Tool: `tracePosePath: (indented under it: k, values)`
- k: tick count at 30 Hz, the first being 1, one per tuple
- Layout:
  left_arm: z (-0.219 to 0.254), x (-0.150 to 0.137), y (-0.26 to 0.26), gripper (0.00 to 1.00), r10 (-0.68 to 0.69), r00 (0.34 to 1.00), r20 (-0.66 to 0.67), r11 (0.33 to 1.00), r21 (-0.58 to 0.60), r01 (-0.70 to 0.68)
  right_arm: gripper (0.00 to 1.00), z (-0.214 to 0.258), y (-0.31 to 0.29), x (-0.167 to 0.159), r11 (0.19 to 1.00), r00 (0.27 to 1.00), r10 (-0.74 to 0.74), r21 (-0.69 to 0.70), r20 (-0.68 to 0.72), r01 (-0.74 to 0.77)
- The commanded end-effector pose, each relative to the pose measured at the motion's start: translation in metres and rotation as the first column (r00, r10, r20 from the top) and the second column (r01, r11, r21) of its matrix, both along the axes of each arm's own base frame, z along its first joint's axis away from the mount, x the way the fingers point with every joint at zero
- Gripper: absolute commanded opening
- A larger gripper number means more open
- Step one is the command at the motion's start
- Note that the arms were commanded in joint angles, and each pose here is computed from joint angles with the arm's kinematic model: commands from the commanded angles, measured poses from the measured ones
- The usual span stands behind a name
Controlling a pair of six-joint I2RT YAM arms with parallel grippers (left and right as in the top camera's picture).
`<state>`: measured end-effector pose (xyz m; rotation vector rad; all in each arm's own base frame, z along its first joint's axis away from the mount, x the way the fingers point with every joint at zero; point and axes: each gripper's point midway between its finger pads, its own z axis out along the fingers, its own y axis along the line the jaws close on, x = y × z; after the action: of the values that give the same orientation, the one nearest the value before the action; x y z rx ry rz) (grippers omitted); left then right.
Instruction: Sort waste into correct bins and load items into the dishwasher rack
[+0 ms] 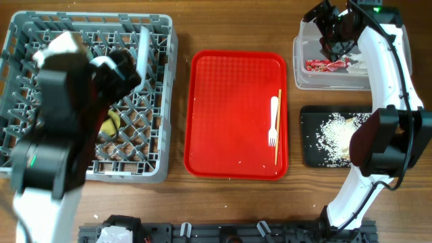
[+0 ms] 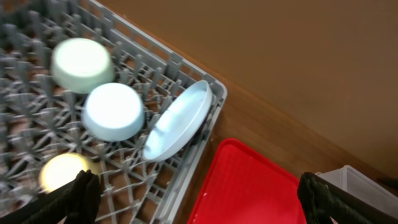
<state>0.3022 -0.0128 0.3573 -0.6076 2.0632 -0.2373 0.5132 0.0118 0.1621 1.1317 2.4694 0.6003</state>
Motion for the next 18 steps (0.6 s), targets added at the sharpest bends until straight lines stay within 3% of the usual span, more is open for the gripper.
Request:
tracePosePath:
  k: [1, 4, 6, 8, 12, 13, 15, 18]
  values:
    - [0.015, -0.041, 0.024, 1.00, 0.090, 0.995, 0.045, 0.995, 0.033, -0.092, 0.99, 0.001, -0.001, 0.006, 1.000, 1.000, -0.011, -0.012, 0.009, 0.011]
    - [0.016, -0.074, 0.049, 1.00, 0.260, 0.964, 0.051, 0.966, -0.009, -0.260, 0.99, 0.005, -0.002, 0.013, 1.000, 0.999, -0.021, -0.008, 0.039, 0.021]
    - [0.013, -0.101, 0.073, 1.00, 0.442, 0.895, 0.057, 0.896, -0.069, -0.439, 1.00, 0.016, -0.002, 0.029, 0.999, 0.993, -0.035, 0.000, 0.115, 0.036]
    - [0.011, -0.111, 0.081, 1.00, 0.509, 0.859, 0.055, 0.858, -0.110, -0.501, 1.00, 0.019, -0.001, 0.032, 0.999, 0.990, -0.032, 0.007, 0.134, 0.031]
    - [0.008, -0.108, 0.081, 1.00, 0.523, 0.851, 0.042, 0.849, -0.108, -0.517, 1.00, 0.022, 0.038, 0.014, 0.975, 0.982, 0.146, 0.150, 0.117, -0.162]
    - [0.007, -0.106, 0.081, 1.00, 0.534, 0.845, 0.036, 0.842, -0.115, -0.527, 1.00, 0.030, 0.054, 0.014, 0.936, 0.932, 0.299, 0.127, 0.205, -0.328]
    - [0.005, -0.098, 0.080, 1.00, 0.533, 0.846, 0.028, 0.843, -0.108, -0.527, 1.00, 0.036, 0.078, 0.010, 0.853, 0.819, 0.493, 0.024, 0.293, -0.521]
    - [-0.008, -0.082, 0.080, 1.00, 0.540, 0.841, -0.029, 0.838, -0.069, -0.541, 1.00, 0.012, 0.091, -0.003, 0.836, 0.821, 0.549, -0.100, 0.158, -0.539]
